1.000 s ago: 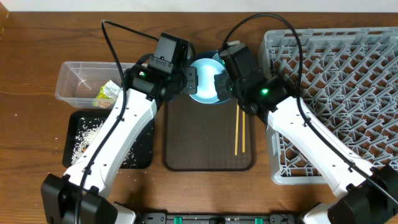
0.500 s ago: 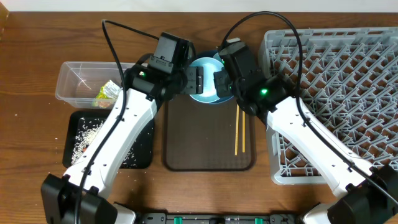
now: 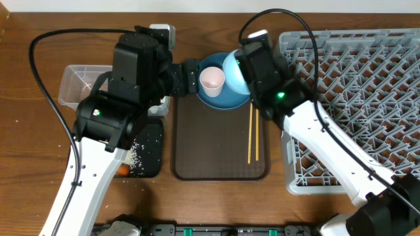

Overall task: Sort waste into correct bins and load items into the dishwasher rack
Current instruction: 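Carry the bowl right with the right gripper into the dishwasher rack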

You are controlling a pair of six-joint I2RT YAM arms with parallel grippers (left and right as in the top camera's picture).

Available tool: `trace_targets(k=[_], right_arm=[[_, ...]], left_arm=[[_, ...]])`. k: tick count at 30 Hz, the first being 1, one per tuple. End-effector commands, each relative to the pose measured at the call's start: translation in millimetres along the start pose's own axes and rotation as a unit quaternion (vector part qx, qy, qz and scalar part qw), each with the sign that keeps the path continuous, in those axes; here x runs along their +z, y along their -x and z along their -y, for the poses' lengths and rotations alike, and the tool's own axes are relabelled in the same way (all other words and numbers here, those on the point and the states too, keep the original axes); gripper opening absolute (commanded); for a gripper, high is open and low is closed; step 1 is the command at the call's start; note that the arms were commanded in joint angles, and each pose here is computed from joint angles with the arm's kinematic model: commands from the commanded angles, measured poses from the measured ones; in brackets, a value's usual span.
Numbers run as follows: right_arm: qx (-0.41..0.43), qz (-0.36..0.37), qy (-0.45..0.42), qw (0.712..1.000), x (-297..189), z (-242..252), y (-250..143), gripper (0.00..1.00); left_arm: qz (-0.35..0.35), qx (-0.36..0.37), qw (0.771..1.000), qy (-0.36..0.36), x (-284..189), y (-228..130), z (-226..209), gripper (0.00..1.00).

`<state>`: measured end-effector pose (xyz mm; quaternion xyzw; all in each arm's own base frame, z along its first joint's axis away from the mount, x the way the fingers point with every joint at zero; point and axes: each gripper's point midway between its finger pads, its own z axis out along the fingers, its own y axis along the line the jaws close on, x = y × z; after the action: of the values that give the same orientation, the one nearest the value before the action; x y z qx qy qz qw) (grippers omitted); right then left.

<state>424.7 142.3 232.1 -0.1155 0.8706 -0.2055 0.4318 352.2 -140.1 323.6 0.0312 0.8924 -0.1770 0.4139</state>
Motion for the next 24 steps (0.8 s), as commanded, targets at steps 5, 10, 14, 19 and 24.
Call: trace_targets(k=[5,10,14,19,24], right_arm=[[-0.113,-0.06,-0.231,0.965,0.8,116.1,-10.2,0.01],[-0.125,-0.102,-0.267,0.95,17.2,166.9,-22.9,0.01],[-0.085,-0.102,-0.287,0.949,31.9,203.2,-26.4,0.01],[-0.098,-0.1,-0.298,0.944,50.5,225.8,-23.5,0.01],[-0.171,-0.111,-0.319,0.926,77.5,238.1,-17.1,0.01]], left_arm=[[-0.027,0.003,1.0,0.007,18.0,-7.6,-4.3,0.92],[-0.041,0.002,0.999,0.012,28.1,-12.9,-6.9,0.92],[-0.047,0.002,0.999,0.013,32.3,-14.9,-7.9,0.92],[-0.047,0.001,0.999,0.014,32.9,-15.0,-8.0,0.93],[-0.048,0.001,0.999,0.014,32.8,-15.5,-8.1,0.93]])
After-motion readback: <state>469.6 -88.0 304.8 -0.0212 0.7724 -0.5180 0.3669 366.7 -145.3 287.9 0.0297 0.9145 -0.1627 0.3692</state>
